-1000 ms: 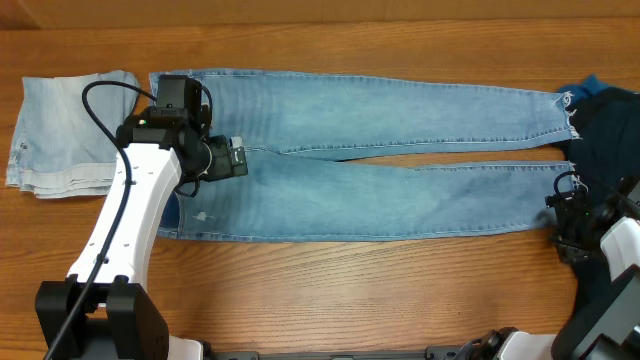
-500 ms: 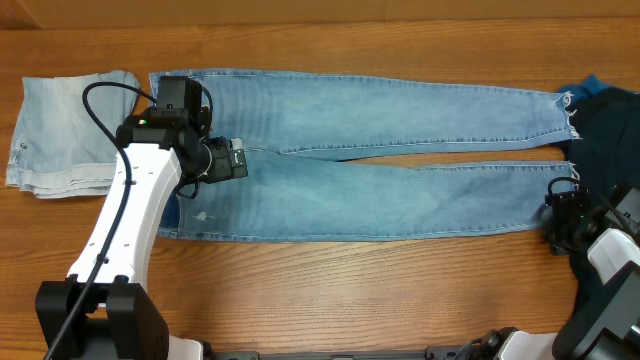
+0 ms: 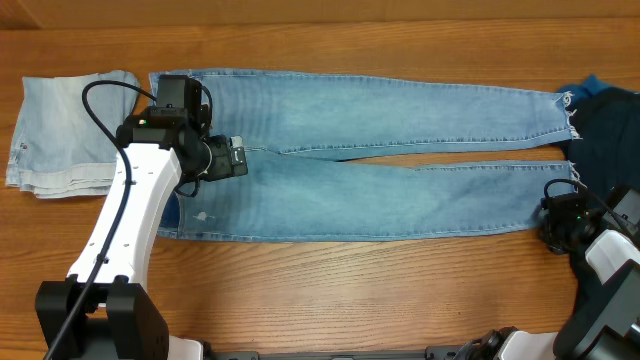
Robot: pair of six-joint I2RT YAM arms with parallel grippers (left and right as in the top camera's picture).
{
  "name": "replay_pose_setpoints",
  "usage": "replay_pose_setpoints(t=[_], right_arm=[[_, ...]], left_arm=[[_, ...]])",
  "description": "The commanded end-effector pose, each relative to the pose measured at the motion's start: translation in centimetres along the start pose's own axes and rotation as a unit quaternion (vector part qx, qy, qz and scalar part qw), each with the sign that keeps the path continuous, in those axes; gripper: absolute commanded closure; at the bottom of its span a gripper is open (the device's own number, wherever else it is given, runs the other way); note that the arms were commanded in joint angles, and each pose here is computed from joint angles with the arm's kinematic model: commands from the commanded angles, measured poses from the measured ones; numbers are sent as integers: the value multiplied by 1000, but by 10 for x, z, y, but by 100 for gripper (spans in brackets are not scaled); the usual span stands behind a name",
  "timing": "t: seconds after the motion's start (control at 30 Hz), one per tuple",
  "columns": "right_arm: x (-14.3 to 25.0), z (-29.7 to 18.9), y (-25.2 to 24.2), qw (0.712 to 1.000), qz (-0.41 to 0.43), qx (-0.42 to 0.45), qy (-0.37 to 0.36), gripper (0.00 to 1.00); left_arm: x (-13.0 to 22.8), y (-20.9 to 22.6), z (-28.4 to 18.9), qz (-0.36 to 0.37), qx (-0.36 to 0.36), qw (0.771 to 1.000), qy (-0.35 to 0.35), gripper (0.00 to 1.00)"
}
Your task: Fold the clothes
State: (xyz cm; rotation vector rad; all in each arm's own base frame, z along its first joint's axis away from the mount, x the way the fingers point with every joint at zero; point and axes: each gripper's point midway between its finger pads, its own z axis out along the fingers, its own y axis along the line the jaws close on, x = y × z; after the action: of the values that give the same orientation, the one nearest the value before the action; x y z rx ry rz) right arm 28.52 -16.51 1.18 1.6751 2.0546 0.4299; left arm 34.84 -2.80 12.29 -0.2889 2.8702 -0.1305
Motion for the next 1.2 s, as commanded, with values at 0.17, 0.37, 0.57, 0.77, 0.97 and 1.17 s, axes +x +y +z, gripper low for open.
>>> replay_pose_setpoints(t=[0.17, 0.37, 0.57, 0.77, 0.97, 1.17], right_arm=[[7, 2, -2, 1000, -1, -6, 17, 61], [22, 8, -22, 999, 34, 16, 26, 75], [24, 7, 7, 997, 0, -64, 42, 87], [20, 6, 12, 996, -44, -69, 36, 96], [4, -9, 30, 996, -65, -37, 40, 96], [10, -8, 18, 997, -62, -1, 46, 96]], left_arm=[[-1, 0, -1, -5, 2, 1000, -3, 0], [-1, 0, -1, -5, 3, 1000, -4, 0], [-2, 2, -1, -5, -2, 1000, -7, 0], [-4, 1, -1, -4, 0, 1000, -11, 0], [-32, 18, -38, -111, 5, 993, -42, 2], [-33, 63, -58, -252, 60, 966, -17, 0]])
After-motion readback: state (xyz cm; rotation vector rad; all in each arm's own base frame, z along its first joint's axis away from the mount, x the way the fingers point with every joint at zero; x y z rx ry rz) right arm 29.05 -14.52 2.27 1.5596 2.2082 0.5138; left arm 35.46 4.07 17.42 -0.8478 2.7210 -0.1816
